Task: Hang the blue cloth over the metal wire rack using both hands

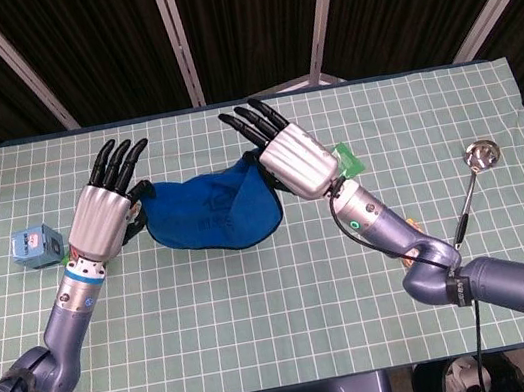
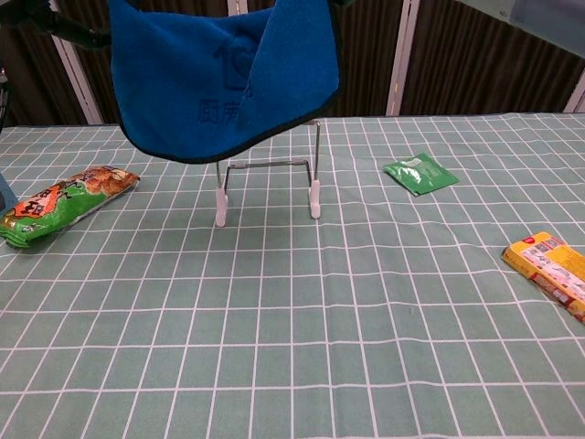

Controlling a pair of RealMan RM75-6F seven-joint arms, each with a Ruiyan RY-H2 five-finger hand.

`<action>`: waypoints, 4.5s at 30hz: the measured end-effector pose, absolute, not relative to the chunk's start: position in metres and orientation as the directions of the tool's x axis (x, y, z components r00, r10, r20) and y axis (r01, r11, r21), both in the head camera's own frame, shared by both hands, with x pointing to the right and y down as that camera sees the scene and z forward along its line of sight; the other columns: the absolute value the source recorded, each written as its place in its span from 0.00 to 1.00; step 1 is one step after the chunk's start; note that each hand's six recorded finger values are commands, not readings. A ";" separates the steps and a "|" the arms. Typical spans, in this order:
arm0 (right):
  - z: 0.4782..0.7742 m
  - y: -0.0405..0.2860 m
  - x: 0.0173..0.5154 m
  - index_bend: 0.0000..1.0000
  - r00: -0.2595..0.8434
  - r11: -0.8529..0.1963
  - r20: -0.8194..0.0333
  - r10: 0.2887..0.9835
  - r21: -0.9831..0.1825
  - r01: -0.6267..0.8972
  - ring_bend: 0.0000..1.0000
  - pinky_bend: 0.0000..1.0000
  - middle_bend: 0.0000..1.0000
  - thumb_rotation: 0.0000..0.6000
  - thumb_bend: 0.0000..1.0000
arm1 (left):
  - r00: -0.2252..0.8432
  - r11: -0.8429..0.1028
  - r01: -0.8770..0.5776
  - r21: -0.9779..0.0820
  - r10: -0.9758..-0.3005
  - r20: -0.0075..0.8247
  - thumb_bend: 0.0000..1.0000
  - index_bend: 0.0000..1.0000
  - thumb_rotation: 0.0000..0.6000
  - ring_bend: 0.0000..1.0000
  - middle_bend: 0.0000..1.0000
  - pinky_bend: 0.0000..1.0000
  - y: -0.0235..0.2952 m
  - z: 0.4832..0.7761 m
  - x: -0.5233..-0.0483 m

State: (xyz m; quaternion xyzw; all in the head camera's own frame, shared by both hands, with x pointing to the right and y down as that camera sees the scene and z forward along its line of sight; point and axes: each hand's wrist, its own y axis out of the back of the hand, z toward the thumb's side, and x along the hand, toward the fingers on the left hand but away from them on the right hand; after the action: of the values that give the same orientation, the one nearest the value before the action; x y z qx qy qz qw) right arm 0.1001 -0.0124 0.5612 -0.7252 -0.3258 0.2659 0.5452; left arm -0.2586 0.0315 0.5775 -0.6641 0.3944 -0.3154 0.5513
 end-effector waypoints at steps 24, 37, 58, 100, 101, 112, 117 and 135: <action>0.655 -0.043 0.115 0.64 0.507 -0.334 -0.227 0.831 -0.934 0.129 0.00 0.01 0.04 1.00 0.63 | 0.415 -0.202 -0.118 -0.972 -0.899 0.137 0.53 0.81 1.00 0.00 0.00 0.00 -0.003 0.653 -0.246; 0.695 -0.030 0.132 0.64 0.493 -0.401 -0.301 0.816 -0.910 0.107 0.00 0.01 0.04 1.00 0.63 | 0.423 -0.272 -0.115 -0.955 -0.883 0.200 0.53 0.82 1.00 0.00 0.00 0.00 0.010 0.688 -0.238; 0.710 -0.019 0.137 0.64 0.504 -0.413 -0.321 0.802 -0.907 0.080 0.00 0.01 0.04 1.00 0.60 | 0.403 -0.304 -0.104 -0.947 -0.883 0.239 0.53 0.82 1.00 0.00 0.00 0.00 0.017 0.705 -0.249; 0.718 -0.016 0.169 0.04 0.478 -0.439 -0.358 0.802 -0.896 0.067 0.00 0.00 0.04 1.00 0.32 | 0.394 -0.325 -0.095 -0.941 -0.880 0.265 0.46 0.40 1.00 0.00 0.00 0.00 0.022 0.715 -0.252; 0.718 -0.016 0.169 0.04 0.478 -0.438 -0.356 0.803 -0.897 0.067 0.00 0.00 0.04 1.00 0.32 | 0.394 -0.327 -0.094 -0.940 -0.880 0.267 0.38 0.23 1.00 0.00 0.00 0.00 0.022 0.715 -0.252; 0.710 -0.017 0.180 0.05 0.474 -0.416 -0.338 0.813 -0.907 0.067 0.00 0.00 0.04 1.00 0.32 | 0.346 -0.349 -0.089 -0.933 -0.889 0.300 0.06 0.00 1.00 0.00 0.00 0.00 0.020 0.714 -0.264; 0.703 -0.016 0.187 0.05 0.480 -0.396 -0.318 0.817 -0.916 0.067 0.00 0.00 0.04 1.00 0.32 | 0.332 -0.323 -0.100 -0.941 -0.902 0.275 0.06 0.00 1.00 0.00 0.00 0.00 0.018 0.702 -0.277; 0.625 0.035 0.263 0.00 0.465 -0.314 -0.226 0.856 -0.942 0.120 0.00 0.00 0.00 1.00 0.00 | 0.244 -0.291 -0.140 -0.947 -0.937 0.252 0.00 0.00 1.00 0.00 0.00 0.00 0.072 0.617 -0.368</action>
State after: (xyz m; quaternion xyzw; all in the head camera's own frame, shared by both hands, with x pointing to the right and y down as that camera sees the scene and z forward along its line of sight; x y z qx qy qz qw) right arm 0.2626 0.0348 0.6250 -0.7122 -0.3425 0.3873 0.4749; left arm -0.3680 0.0723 0.6172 -0.6588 0.4083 -0.4597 0.4335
